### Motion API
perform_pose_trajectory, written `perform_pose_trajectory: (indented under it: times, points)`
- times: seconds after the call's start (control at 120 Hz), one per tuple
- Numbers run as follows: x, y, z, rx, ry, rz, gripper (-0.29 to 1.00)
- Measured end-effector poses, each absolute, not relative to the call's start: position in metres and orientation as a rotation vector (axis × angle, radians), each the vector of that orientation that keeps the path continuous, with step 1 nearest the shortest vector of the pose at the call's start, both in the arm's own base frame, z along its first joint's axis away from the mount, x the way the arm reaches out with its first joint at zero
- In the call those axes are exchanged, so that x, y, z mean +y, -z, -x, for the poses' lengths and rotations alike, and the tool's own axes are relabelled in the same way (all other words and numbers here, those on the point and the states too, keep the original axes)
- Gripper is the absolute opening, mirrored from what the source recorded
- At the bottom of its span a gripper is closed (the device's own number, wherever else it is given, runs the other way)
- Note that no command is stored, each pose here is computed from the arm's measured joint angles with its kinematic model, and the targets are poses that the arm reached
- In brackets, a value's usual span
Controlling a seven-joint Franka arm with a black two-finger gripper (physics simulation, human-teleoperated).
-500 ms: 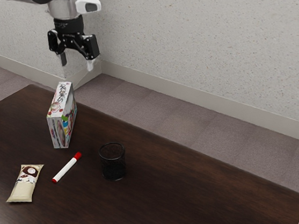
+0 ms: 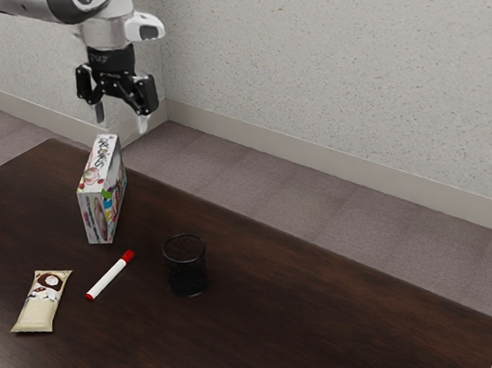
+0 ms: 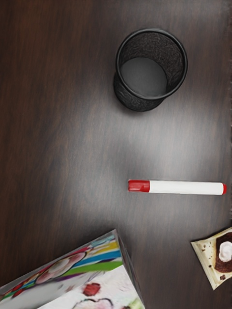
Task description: Put the marker into the pen holder.
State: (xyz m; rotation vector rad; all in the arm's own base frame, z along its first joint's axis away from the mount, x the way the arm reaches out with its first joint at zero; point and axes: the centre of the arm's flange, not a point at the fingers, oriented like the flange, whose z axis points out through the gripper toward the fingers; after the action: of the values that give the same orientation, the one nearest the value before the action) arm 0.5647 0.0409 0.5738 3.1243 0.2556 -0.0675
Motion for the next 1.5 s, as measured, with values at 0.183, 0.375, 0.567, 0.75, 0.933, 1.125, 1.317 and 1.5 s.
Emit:
perform_pose_trajectory:
  times: [0.183, 0.375, 0.567, 0.75, 0.933, 1.125, 1.317, 1.5]
  points:
    - [0.032, -0.506, -0.551, 0.232, 0.261, -3.12, 0.7]
    - [0.047, -0.396, -0.523, 0.287, 0.467, -3.085, 0.7]
    - [0.091, -0.346, -0.499, 0.432, 0.427, -3.057, 0.7]
    - [0.094, -0.301, -0.503, 0.43, 0.338, -3.079, 0.7]
    - [0.095, -0.277, -0.52, 0.406, 0.181, -3.106, 0.7]
    - [0.098, -0.264, -0.53, 0.392, 0.066, -3.119, 0.7]
    - [0.088, -0.246, -0.517, 0.371, 0.038, -3.116, 0.7]
    - [0.085, -0.25, -0.518, 0.362, -0.025, -3.115, 0.61]
